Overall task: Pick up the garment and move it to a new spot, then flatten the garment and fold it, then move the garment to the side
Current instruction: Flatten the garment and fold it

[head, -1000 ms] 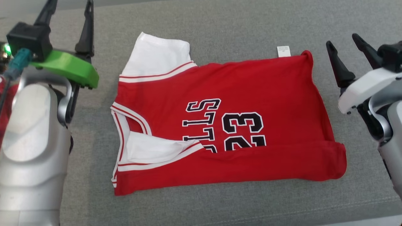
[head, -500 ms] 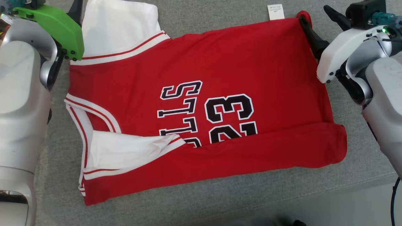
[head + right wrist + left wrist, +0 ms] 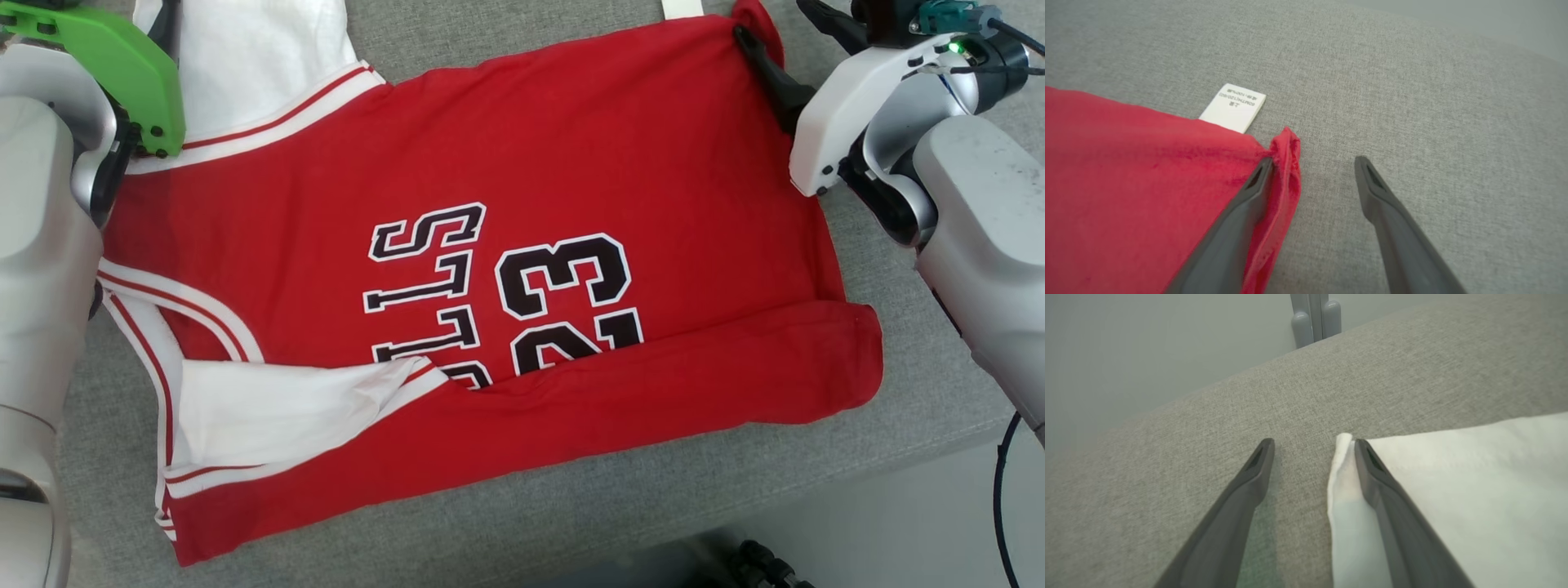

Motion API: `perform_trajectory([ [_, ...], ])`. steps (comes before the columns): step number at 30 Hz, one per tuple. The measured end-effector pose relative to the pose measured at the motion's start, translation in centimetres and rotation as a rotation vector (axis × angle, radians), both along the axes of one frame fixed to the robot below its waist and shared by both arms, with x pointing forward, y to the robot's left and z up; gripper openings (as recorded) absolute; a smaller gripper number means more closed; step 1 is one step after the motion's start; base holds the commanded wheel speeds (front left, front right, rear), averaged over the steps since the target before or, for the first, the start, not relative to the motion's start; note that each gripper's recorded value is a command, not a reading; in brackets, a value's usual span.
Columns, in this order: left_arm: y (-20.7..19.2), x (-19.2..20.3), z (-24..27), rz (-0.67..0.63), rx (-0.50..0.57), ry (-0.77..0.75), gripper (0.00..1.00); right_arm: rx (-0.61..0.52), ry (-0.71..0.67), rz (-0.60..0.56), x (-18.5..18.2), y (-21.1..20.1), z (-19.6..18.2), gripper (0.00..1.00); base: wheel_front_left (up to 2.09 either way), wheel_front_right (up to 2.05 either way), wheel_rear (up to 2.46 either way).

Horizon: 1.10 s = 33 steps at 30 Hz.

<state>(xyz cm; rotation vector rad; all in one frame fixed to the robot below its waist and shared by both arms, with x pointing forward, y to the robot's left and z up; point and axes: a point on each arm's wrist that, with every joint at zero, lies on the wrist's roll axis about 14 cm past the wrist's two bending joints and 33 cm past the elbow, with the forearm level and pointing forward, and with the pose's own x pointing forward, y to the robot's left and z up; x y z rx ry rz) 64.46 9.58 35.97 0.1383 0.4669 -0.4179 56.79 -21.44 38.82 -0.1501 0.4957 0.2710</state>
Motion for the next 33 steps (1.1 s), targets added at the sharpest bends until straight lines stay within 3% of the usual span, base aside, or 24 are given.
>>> perform_trajectory([
  [5, -0.5, 0.4, -0.8, 0.016, -0.028, 0.047, 1.0, 0.001, 0.009, 0.012, 0.2, 0.2, -0.4, 1.0, 0.0, 0.0, 0.0],
  [6, -0.8, 0.3, -1.0, 0.01, -0.025, 0.058, 1.0, 0.003, 0.014, 0.014, 0.2, 0.3, -0.6, 0.95, 0.0, 0.0, 0.0],
  [7, -1.1, 0.2, -1.2, 0.0, -0.017, 0.069, 0.46, 0.007, 0.022, 0.014, 0.2, 0.4, -0.7, 0.43, 0.0, 0.0, 0.0],
  [8, -1.2, 0.2, -1.3, -0.005, -0.014, 0.073, 0.26, 0.011, 0.023, 0.016, 0.3, 0.4, -0.7, 0.31, 0.0, 0.0, 0.0],
  [9, -1.2, 0.1, -1.1, -0.003, -0.021, 0.075, 0.0, 0.016, 0.024, 0.019, 0.3, 0.5, -0.7, 0.0, 0.0, 0.0, 0.0],
  [22, 0.0, 0.9, 5.3, 0.051, -0.164, -0.139, 0.0, 0.045, -0.113, -0.005, 1.4, -0.3, 1.7, 0.0, 0.0, 0.0, 0.0],
  [33, 0.3, -2.5, 9.5, 0.047, -0.287, -0.258, 0.0, 0.105, -0.219, -0.013, 0.4, 0.1, 3.7, 0.0, 0.0, 0.0, 0.0],
])
